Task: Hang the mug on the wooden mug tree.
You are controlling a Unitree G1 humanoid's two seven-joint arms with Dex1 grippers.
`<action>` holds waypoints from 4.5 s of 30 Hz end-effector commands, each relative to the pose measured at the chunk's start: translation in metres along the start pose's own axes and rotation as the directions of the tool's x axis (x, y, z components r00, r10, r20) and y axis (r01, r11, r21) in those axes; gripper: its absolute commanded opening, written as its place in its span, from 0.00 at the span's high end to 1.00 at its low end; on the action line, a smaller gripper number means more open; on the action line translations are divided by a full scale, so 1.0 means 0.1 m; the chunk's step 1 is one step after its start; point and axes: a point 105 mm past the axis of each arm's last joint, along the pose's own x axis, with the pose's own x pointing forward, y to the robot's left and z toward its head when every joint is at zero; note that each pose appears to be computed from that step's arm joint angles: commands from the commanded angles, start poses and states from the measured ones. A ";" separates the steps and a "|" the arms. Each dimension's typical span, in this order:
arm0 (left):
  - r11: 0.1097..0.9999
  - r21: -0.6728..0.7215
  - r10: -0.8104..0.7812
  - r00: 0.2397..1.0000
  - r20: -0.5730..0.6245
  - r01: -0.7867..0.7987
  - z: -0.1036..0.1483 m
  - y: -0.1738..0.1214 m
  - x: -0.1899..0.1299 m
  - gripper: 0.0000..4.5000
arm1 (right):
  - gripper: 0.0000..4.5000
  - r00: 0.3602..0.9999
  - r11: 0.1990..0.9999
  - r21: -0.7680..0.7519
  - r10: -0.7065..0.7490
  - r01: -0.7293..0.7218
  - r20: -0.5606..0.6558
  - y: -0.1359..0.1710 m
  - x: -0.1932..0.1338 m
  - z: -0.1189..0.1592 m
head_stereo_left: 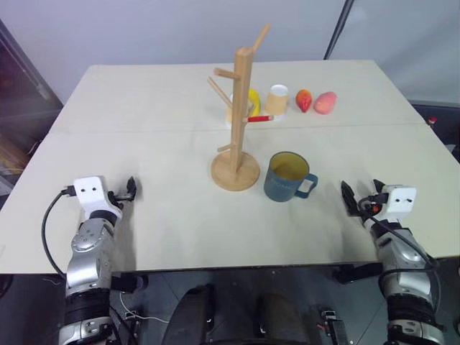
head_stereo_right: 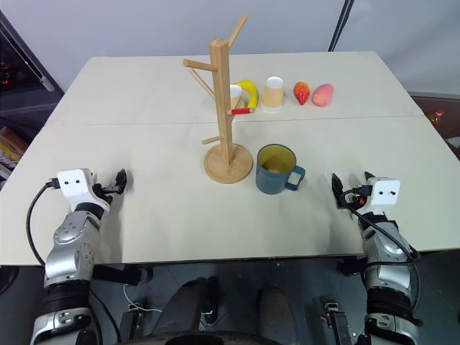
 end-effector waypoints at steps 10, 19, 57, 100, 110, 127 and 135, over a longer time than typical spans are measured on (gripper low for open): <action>0.994 0.012 -0.106 0.994 0.028 0.106 0.13 -0.13 -0.05 0.00 | 0.00 0.999 0.997 -0.078 0.023 -0.019 0.042 -0.03 -0.11 0.23; 0.765 0.112 -0.641 0.767 0.038 0.634 0.22 -0.99 -0.40 0.00 | 0.00 0.943 0.938 -0.091 0.332 -0.334 -0.038 0.47 -0.61 0.25; 0.314 0.205 -0.949 0.313 0.038 0.927 0.41 -1.85 -1.06 0.00 | 0.00 0.989 0.988 -0.087 0.135 -0.130 0.062 0.92 -0.18 0.26; 0.353 0.291 -0.934 0.317 0.164 0.889 1.01 -1.77 -0.91 0.00 | 0.99 0.678 0.507 -0.680 0.735 -0.530 0.019 1.53 0.17 1.83; 0.367 0.286 -0.926 0.320 0.198 0.885 1.11 -1.75 -0.95 0.00 | 0.99 0.653 0.487 -0.687 0.757 -0.540 0.023 1.63 0.34 1.94; 0.409 0.250 -0.901 0.344 0.265 0.877 1.24 -1.71 -0.92 0.00 | 0.99 0.618 0.413 -0.694 0.784 -0.590 -0.059 1.79 0.55 1.91; 0.416 0.249 -0.896 0.349 0.274 0.874 1.25 -1.72 -0.92 0.00 | 0.69 0.621 0.415 -0.702 0.783 -0.579 -0.049 1.81 0.59 1.93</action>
